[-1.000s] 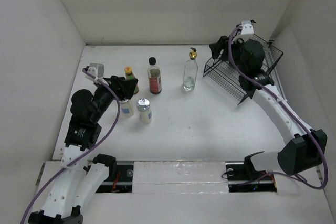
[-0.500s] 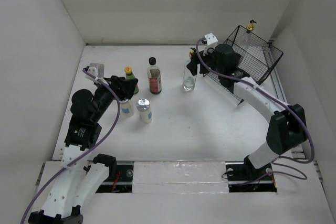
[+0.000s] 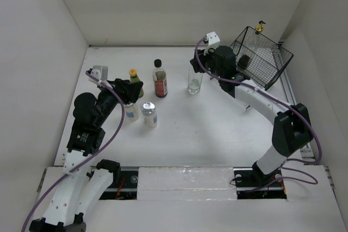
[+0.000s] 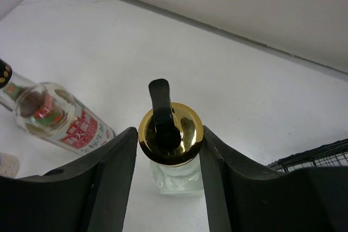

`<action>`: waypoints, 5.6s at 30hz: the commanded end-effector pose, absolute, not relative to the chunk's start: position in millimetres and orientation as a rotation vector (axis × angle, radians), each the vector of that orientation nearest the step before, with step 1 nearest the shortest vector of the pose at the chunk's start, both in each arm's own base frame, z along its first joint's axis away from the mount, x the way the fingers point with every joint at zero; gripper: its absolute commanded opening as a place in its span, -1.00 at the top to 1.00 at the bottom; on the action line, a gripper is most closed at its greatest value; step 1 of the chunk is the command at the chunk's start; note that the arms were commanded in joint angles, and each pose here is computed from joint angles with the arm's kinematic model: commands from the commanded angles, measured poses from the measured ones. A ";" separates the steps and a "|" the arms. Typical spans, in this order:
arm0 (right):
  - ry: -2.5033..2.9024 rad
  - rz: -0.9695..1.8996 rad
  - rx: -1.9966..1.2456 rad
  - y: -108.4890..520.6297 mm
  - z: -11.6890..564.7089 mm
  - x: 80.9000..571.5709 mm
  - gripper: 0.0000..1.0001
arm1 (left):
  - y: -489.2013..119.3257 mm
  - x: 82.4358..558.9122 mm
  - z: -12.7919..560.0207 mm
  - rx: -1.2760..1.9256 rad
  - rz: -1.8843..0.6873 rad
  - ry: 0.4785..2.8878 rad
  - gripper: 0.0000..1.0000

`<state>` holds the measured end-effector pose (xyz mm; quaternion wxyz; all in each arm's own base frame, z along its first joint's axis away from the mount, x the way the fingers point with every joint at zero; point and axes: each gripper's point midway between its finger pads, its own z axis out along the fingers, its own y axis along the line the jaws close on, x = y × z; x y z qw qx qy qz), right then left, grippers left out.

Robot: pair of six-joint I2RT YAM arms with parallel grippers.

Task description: Organize the condiment bottles

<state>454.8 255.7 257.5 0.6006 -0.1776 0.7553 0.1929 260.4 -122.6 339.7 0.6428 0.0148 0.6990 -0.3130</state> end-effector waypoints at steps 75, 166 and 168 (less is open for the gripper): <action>1.168 -0.053 0.331 -103.9 555.5 478.3 0.64 | -126.7 264.5 342.8 0.044 -0.739 1.572 -0.21; 1.236 -0.048 0.570 -80.2 462.9 465.8 -0.76 | -127.2 266.6 340.3 0.043 -0.739 1.581 -0.21; 1.236 -0.039 0.560 -78.1 464.0 462.6 -0.76 | -127.2 266.6 340.3 0.043 -0.739 1.581 -0.21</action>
